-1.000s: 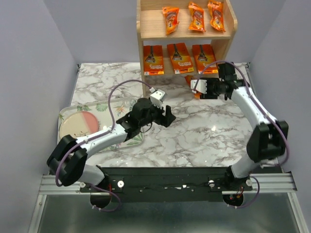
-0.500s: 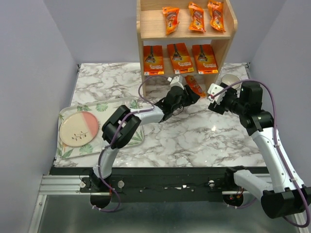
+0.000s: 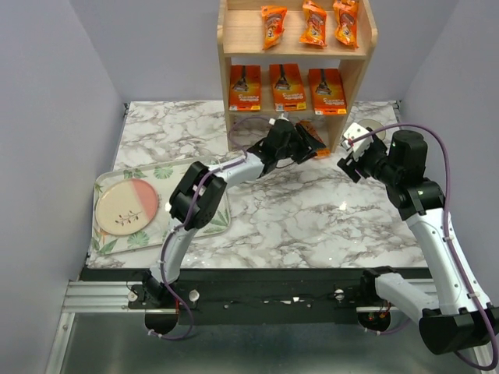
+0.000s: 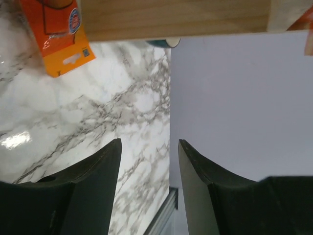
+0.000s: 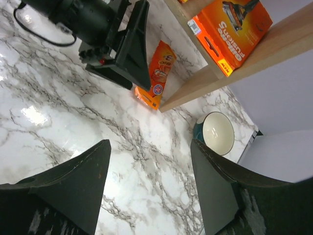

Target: Place and organize the shaving razors onto the shelf

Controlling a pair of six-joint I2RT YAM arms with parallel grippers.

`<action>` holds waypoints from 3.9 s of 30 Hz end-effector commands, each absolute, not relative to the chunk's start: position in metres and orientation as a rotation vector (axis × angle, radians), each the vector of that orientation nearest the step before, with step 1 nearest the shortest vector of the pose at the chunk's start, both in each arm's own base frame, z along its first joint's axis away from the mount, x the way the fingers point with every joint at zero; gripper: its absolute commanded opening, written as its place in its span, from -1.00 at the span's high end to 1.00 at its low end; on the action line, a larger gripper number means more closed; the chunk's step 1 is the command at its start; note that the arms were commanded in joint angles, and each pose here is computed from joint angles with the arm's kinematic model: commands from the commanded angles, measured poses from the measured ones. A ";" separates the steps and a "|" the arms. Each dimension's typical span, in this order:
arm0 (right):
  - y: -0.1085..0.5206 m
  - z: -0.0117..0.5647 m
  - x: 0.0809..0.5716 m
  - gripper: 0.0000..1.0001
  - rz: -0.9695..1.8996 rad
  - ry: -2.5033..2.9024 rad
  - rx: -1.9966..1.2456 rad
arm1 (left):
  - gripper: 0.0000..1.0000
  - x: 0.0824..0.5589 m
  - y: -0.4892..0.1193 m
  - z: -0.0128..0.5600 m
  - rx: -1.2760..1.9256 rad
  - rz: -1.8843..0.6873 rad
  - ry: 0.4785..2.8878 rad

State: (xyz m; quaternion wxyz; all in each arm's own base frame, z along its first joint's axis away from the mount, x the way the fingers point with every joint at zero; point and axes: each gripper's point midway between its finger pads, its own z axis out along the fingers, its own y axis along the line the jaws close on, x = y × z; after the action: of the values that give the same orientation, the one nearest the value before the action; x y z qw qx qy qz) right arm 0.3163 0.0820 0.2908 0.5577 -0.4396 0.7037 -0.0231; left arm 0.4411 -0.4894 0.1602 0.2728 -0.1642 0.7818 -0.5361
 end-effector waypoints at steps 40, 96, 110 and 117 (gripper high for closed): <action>0.069 0.269 0.328 -0.49 -0.093 1.734 -0.908 | 0.12 0.528 -0.476 0.058 -0.425 -1.283 2.209; 0.049 0.333 0.389 -0.54 -0.136 1.661 -0.447 | 1.00 0.321 -0.351 0.095 0.182 -1.272 2.443; 0.038 0.371 0.457 -0.60 -0.036 1.541 -0.144 | -0.11 0.316 -0.257 0.219 0.434 -0.700 2.119; 0.055 0.401 0.486 -0.59 0.031 1.441 -0.189 | -0.23 0.387 -0.177 0.301 0.300 -0.242 1.814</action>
State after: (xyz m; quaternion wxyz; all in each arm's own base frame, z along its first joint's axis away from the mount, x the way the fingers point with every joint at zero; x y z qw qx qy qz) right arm 0.4716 0.0466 0.3592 0.7034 -0.0909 0.7048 -0.0121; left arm 0.3317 -0.2422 0.2700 0.4948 0.1607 0.8103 -0.2698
